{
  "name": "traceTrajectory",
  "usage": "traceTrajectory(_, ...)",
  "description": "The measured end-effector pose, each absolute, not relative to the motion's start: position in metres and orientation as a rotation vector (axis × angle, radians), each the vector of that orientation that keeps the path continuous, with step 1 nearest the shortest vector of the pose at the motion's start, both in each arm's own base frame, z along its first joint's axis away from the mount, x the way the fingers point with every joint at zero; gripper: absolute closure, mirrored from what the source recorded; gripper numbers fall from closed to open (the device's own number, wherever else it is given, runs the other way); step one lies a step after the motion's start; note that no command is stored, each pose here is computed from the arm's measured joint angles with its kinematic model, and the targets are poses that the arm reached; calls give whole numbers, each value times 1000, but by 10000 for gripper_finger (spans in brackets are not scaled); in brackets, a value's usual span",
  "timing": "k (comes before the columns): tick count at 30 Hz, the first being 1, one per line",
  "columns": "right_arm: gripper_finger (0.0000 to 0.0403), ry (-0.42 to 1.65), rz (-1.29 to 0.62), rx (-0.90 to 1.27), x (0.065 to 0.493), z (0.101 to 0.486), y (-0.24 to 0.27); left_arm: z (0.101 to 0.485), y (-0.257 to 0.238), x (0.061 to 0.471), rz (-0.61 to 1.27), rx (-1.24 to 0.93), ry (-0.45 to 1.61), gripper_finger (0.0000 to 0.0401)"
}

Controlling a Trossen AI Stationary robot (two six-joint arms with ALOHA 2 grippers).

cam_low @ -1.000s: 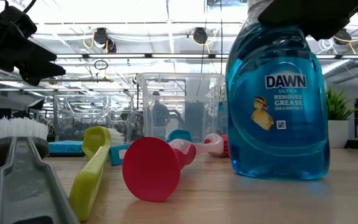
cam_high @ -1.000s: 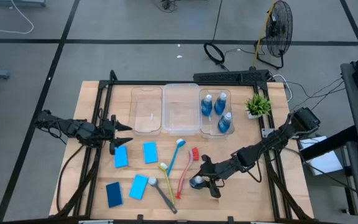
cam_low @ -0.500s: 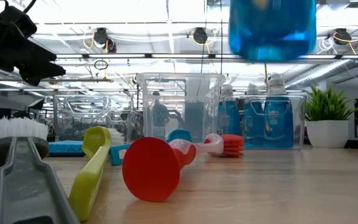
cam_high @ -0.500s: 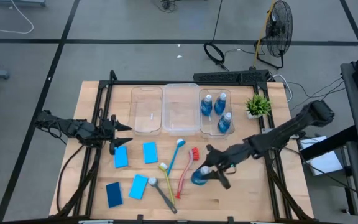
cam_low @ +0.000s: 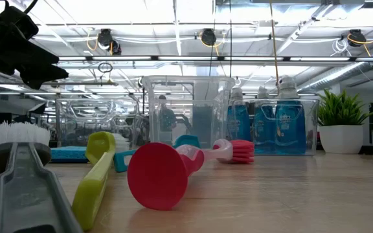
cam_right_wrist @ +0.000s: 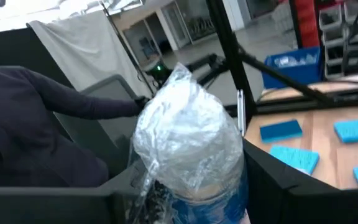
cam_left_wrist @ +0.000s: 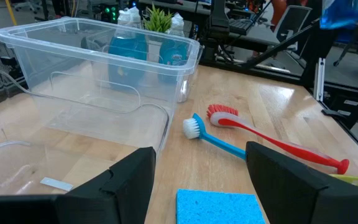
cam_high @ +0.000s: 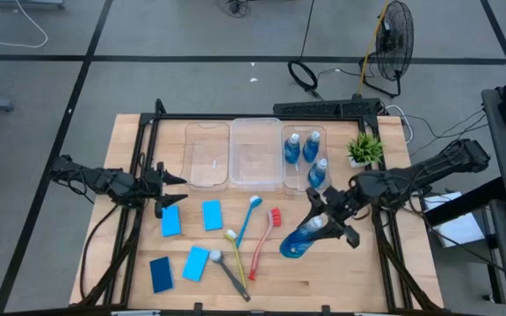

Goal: Pick & Place Kitchen Sink Supplies
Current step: Put the blue dishwashing liquid bottle into the right transparent bin

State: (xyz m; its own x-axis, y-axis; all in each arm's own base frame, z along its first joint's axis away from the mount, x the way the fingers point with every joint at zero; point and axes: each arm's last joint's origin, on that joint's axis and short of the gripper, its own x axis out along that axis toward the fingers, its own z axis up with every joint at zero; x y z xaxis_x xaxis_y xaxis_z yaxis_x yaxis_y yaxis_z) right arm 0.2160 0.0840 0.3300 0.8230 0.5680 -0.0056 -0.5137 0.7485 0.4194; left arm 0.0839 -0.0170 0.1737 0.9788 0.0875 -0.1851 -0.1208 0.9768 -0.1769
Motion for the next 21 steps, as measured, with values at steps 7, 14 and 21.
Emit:
traceTrajectory(7, 255, 112, 490, 414, 218, 331, 72, 174, -17, 84, 106, -189, 178, 148)
traceTrajectory(14, 255, 112, 151, 340, 226, 324, 44, 174, -17, 84, 105, -189, 178, 148)
traceTrajectory(21, 255, 156, -159, 298, 225, 316, 14, 174, -17, 84, 106, -188, 178, 148)
